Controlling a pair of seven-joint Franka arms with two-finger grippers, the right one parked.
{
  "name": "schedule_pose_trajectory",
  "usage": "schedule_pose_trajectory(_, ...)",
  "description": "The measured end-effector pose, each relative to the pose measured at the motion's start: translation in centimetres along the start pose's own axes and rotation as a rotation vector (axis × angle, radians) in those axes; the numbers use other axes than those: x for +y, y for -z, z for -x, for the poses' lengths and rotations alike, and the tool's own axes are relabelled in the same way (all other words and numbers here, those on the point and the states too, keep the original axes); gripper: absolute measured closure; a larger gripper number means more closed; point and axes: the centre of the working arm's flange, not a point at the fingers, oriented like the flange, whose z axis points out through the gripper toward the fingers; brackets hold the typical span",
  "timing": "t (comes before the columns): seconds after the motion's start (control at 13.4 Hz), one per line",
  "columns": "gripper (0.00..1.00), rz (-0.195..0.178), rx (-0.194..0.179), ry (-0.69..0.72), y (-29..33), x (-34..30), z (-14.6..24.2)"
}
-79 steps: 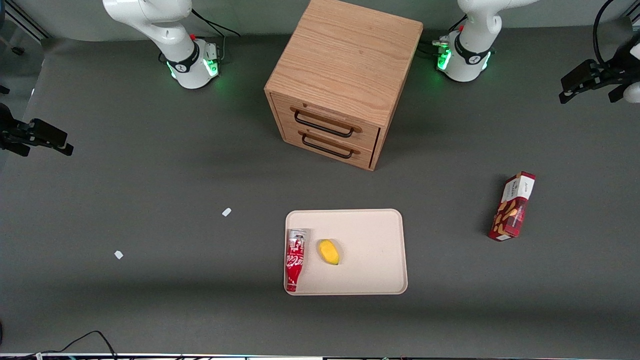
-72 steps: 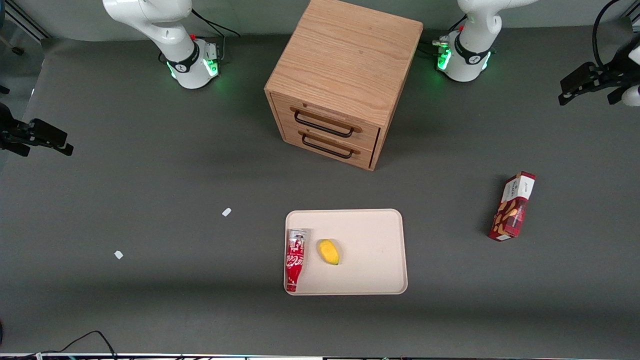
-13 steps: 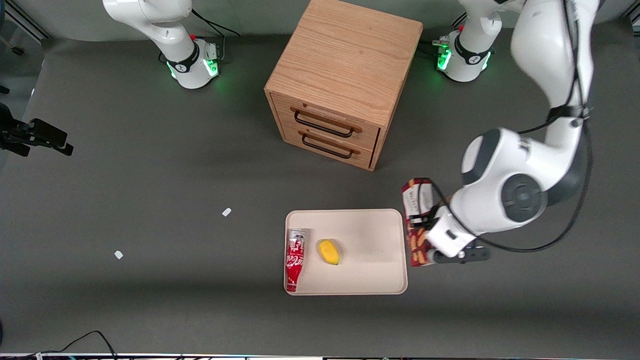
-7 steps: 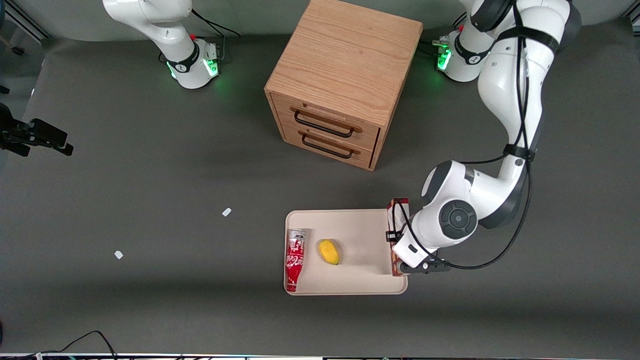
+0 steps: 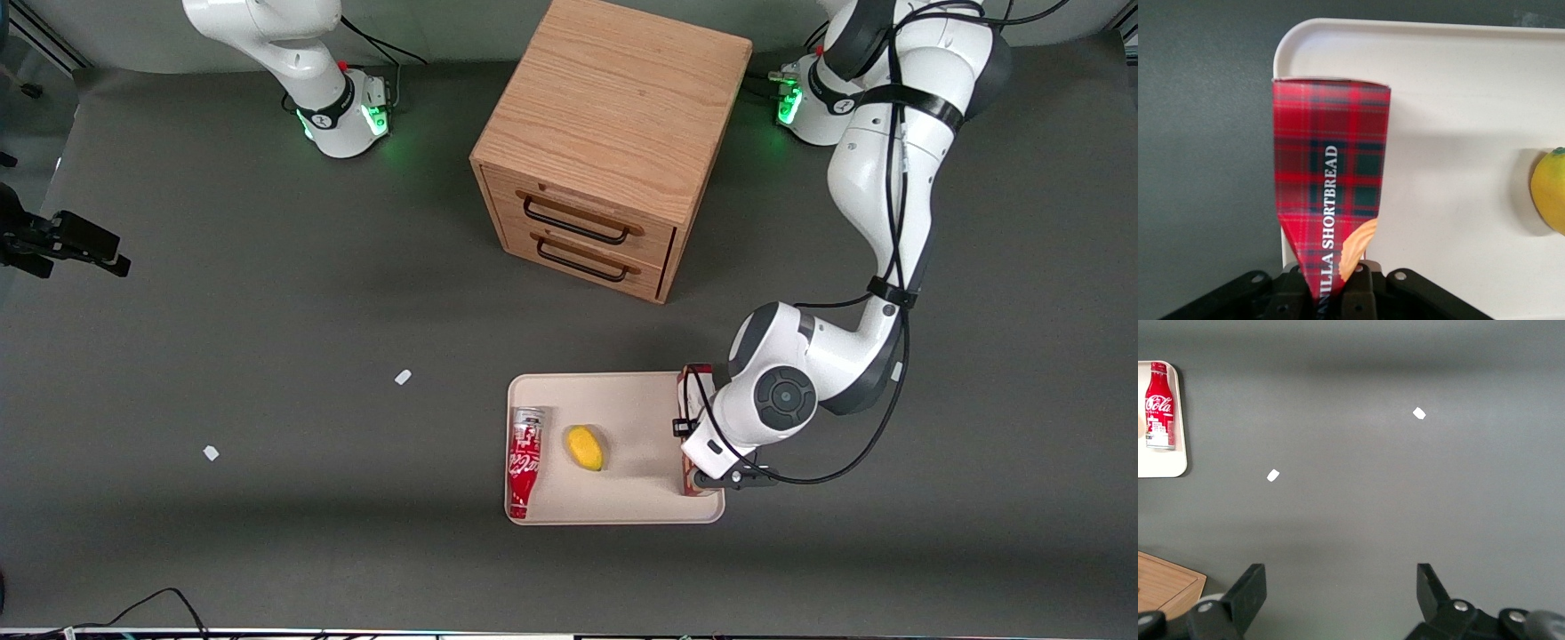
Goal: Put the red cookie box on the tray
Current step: 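Lower the cookie box onto the tray beside the lemon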
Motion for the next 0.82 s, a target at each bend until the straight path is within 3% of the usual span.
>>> schedule_pose_trajectory(0.22,0.59,-0.016,0.017,-0.008,0.35,-0.12,-0.28)
schedule_pose_trajectory(0.37,0.3,-0.017,0.026,-0.013,0.66,0.27,-0.3)
schedule_pose_trajectory(0.6,0.0,-0.018,0.03,-0.014,0.8,0.44,-0.31)
schedule_pose_trajectory(0.82,0.0,-0.019,0.033,-0.012,0.92,0.35,-0.41)
